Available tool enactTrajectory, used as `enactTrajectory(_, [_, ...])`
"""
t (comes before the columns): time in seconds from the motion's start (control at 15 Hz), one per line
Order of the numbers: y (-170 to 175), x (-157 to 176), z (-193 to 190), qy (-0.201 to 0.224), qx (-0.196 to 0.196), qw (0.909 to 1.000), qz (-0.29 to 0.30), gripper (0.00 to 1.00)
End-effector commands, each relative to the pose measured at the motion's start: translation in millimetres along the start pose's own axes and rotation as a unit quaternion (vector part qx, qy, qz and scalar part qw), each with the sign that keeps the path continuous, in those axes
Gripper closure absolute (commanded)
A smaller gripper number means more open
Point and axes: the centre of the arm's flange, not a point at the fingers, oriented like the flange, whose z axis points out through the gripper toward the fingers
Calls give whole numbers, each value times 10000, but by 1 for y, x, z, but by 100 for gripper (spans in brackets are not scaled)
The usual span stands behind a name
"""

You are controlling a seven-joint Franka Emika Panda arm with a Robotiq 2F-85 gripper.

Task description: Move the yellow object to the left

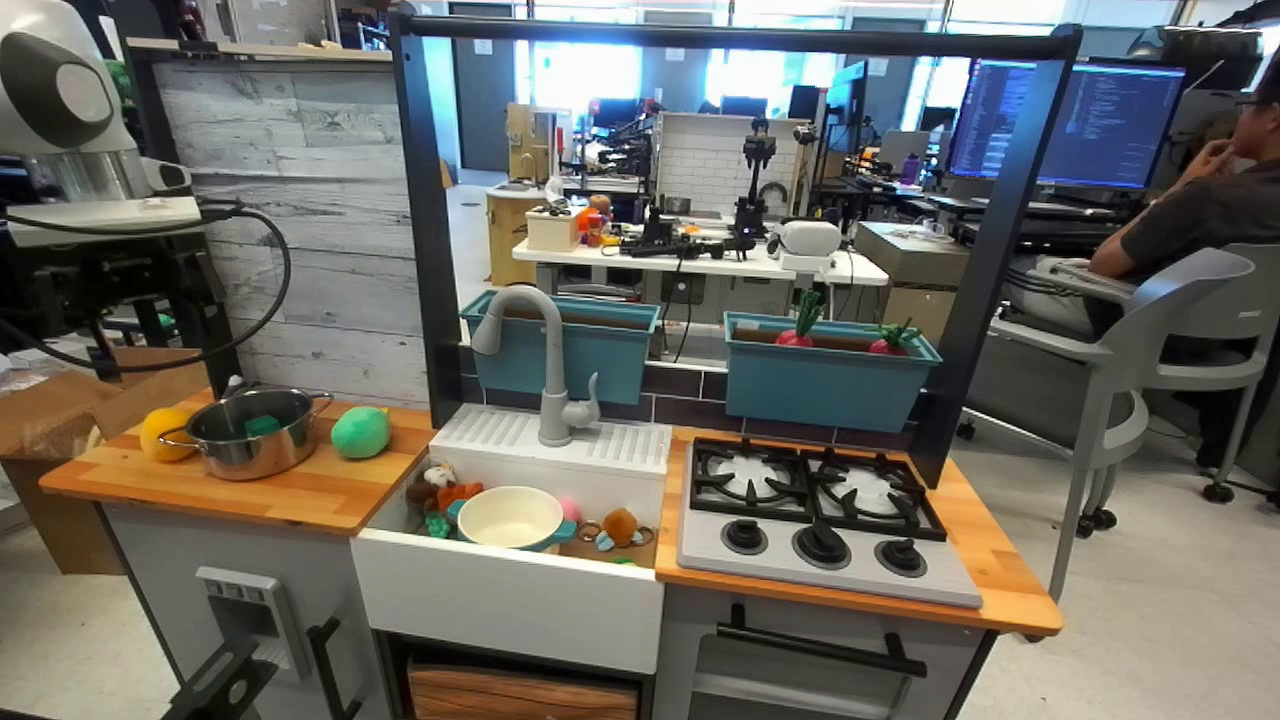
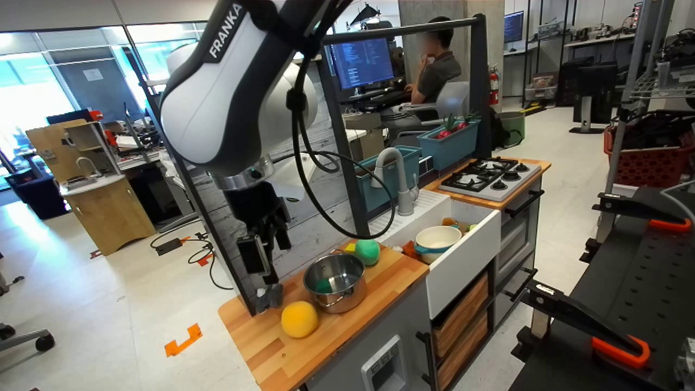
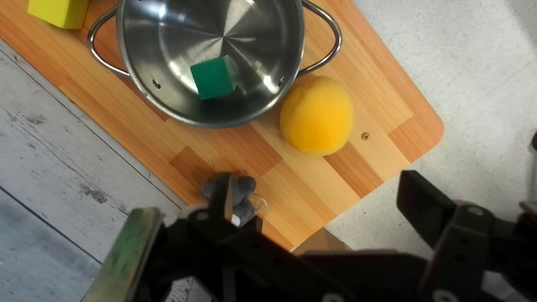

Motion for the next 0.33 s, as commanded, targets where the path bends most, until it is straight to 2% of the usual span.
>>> enactTrajectory(0.0, [0, 0, 0, -4, 2, 10000, -1, 0])
enactTrajectory(0.27, [-1, -1, 1, -12, 6, 10000, -2, 0])
